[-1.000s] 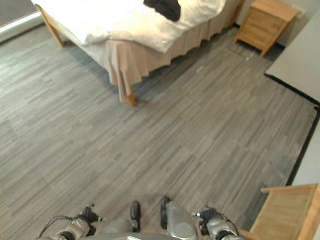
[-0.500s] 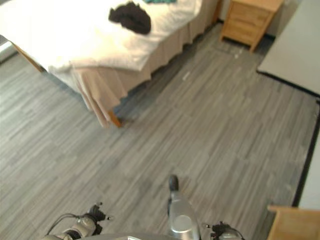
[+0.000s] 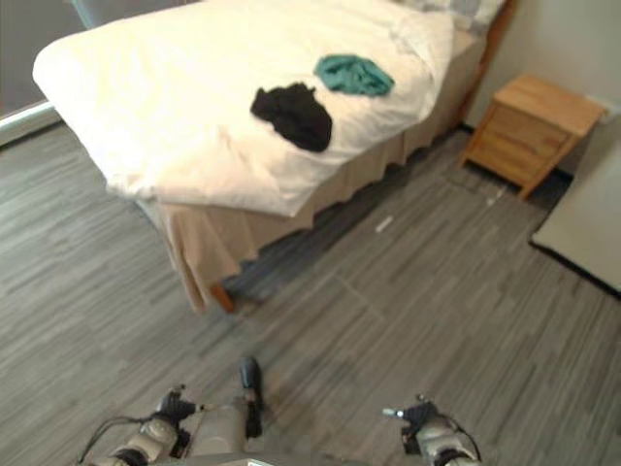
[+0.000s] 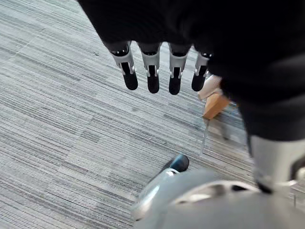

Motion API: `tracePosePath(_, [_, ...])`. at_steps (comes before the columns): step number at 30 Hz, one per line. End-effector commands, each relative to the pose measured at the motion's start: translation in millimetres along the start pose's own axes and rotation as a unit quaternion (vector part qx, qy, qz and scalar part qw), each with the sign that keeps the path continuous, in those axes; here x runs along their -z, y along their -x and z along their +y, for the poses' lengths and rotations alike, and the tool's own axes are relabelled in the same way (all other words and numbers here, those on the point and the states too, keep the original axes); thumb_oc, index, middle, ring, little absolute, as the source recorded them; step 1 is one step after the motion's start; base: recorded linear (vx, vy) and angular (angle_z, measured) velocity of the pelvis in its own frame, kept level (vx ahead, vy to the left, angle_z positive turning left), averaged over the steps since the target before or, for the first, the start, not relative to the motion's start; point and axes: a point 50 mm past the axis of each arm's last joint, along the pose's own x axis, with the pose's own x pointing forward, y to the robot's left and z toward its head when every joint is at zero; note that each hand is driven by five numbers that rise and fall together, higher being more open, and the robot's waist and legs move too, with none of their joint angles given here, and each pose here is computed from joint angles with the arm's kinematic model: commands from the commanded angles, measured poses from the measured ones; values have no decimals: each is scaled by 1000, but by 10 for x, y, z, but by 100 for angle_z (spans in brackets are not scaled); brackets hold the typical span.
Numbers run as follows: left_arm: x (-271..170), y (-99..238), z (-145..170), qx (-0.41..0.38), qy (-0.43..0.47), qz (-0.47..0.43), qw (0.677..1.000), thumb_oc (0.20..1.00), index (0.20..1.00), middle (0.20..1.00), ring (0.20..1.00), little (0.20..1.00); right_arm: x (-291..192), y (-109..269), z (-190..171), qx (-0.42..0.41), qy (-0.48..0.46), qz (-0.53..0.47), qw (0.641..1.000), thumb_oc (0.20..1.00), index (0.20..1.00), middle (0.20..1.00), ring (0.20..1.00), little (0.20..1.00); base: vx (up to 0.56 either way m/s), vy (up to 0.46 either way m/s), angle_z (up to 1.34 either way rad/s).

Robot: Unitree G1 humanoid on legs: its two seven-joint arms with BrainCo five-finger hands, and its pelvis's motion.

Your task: Tidy up the quilt and then pick up the clothes from the bed and put them into the laundry hamper.

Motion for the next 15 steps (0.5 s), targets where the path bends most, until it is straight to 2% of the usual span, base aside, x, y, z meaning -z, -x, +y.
tracePosePath(1, [65, -19, 299, -43, -5, 17, 999, 1000, 1000, 1000, 1000, 1000, -417, 10, 90, -16, -17, -74, 997, 1000, 1000, 1000, 1000, 1000, 420, 57, -3])
tracePosePath(4, [74, -21, 339, -44, -10, 18, 999, 1000, 1000, 1000, 1000, 1000, -474, 14, 109, -20, -10, -82, 996, 1000, 1000, 1000, 1000, 1000, 253, -63, 72])
tracePosePath(12, [62, -24, 442, -61, 15, 12, 998, 1000, 1000, 1000, 1000, 1000, -321, 0, 93, -20, -8, -49, 999, 1000, 1000, 1000, 1000, 1000, 355, -284, 103])
tracePosePath(15, [140, -10, 502, -75, 61, 15, 995, 1000, 1000, 1000, 1000, 1000, -250, -4, 57, -18, 4, -41, 999, 1000, 1000, 1000, 1000, 1000, 254, -315, 64])
